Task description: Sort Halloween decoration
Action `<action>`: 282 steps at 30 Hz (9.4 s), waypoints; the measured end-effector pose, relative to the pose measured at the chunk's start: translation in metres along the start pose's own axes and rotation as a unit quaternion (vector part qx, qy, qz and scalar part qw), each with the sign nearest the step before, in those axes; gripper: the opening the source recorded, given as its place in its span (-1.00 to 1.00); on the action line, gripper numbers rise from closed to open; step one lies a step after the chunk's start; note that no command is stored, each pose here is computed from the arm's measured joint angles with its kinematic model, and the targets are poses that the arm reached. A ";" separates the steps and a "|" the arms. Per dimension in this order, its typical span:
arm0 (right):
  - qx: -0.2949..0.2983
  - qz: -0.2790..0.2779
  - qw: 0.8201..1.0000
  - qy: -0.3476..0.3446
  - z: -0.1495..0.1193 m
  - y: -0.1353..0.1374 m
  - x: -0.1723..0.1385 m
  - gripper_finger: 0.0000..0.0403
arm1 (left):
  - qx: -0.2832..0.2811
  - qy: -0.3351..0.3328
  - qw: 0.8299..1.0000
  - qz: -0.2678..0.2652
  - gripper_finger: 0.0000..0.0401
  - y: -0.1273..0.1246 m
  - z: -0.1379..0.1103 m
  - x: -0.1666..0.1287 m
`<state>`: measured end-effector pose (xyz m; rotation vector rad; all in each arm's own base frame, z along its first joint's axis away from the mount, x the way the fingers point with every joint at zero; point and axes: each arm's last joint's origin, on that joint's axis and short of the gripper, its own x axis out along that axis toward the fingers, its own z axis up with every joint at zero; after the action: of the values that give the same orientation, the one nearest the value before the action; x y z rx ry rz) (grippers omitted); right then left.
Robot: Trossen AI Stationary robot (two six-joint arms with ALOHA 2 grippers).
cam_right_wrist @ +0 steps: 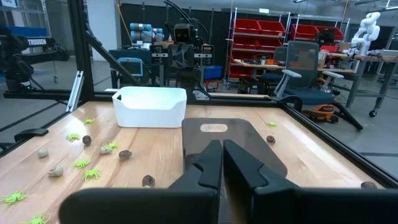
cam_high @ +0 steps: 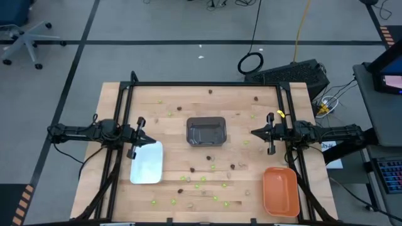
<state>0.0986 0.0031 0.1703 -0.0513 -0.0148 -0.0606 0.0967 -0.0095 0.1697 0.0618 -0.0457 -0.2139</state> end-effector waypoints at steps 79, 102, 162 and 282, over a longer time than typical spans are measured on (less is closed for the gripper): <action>0.051 -0.207 0.969 0.122 0.158 -0.010 0.077 -0.90 | 0.016 0.011 0.997 0.079 -1.00 0.005 -0.001 0.000; -0.039 -0.245 0.941 0.231 0.103 -0.004 0.148 -0.90 | 0.012 0.024 0.997 0.079 -1.00 0.004 -0.004 0.000; 0.124 -0.307 0.868 0.371 0.075 -0.061 0.114 -0.90 | -0.034 0.023 0.989 0.144 -1.00 0.008 -0.003 0.000; 0.281 -0.512 0.696 0.418 -0.035 -0.209 0.099 -0.33 | -0.032 0.190 0.958 0.213 -1.00 0.050 0.046 0.048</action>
<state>0.1856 -0.2135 0.1478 0.6250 0.8731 -1.2108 0.1518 0.0264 0.2213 0.0266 0.3292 0.2307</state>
